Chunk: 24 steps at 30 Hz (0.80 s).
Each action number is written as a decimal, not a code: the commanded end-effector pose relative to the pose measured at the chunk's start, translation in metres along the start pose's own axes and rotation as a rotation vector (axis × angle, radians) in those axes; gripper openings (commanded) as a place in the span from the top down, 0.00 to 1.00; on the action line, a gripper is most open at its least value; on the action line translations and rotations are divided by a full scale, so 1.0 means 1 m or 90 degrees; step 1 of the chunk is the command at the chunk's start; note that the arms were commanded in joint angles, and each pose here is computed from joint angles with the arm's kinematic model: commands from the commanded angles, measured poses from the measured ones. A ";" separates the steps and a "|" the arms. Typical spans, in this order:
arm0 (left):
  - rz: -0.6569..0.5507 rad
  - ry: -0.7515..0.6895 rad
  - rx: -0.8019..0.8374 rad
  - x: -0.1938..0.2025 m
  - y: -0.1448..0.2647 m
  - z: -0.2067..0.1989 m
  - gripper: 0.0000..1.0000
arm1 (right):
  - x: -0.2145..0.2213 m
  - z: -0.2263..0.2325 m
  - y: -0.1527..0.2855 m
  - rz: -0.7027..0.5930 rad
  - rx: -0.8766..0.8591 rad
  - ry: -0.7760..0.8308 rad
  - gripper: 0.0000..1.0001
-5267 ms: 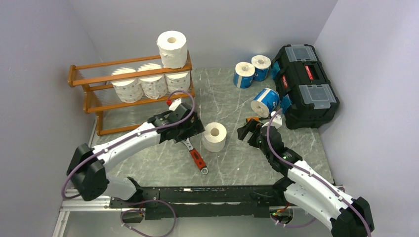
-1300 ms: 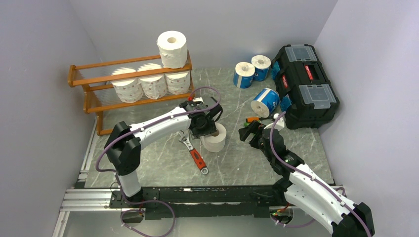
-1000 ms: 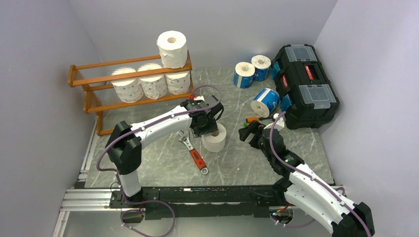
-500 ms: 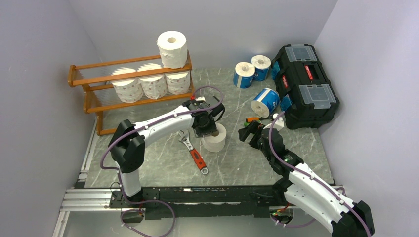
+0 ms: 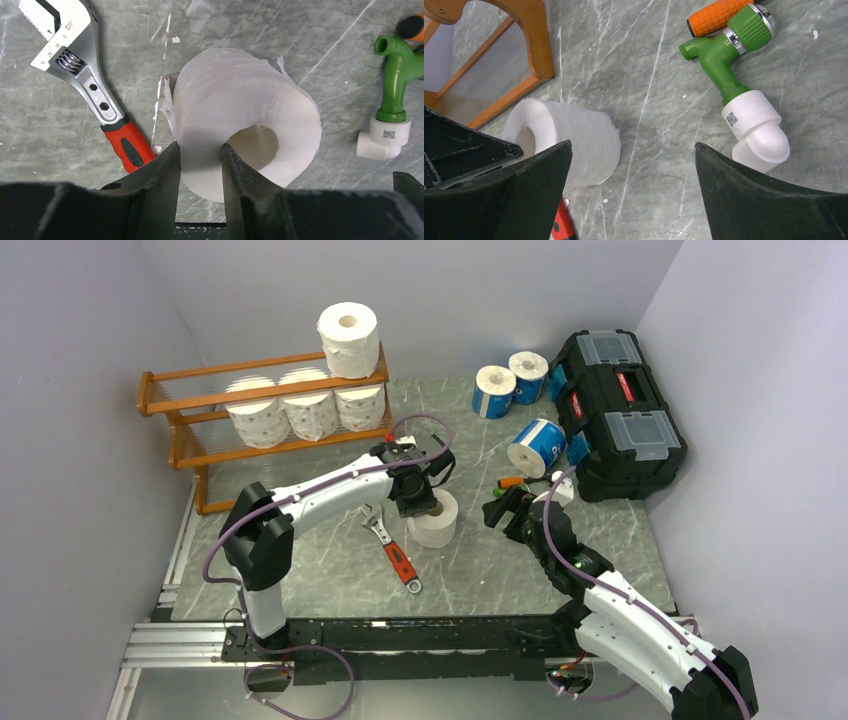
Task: Place and organize the paper towels onto the shelf
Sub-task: Pick up the paper towel from the center of the board.
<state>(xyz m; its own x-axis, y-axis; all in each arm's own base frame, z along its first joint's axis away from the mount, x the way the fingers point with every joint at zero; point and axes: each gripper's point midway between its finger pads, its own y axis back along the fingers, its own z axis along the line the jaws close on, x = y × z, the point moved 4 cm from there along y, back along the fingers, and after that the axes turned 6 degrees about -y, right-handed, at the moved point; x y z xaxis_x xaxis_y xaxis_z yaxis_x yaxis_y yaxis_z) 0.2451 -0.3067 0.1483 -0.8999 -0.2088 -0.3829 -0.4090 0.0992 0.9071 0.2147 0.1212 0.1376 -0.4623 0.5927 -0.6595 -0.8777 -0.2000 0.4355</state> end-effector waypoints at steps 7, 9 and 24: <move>-0.034 0.016 0.026 -0.010 0.026 0.001 0.76 | -0.006 0.004 0.001 -0.014 -0.009 -0.008 0.05; -0.041 0.019 0.030 -0.012 0.032 0.002 0.77 | -0.007 0.005 0.001 -0.015 -0.008 -0.008 0.05; -0.166 0.087 0.062 -0.062 0.131 0.034 0.93 | -0.010 0.006 0.004 -0.024 -0.014 -0.007 0.05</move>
<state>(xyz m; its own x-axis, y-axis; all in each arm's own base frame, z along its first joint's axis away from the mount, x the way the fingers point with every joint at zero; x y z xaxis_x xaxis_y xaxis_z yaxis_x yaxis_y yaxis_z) 0.2379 -0.2745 0.2241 -0.8365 -0.2645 -0.4799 -0.5199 0.1061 0.8476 0.2145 0.1209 0.1395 -0.4576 0.5953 -0.6605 -0.8807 -0.2015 0.4286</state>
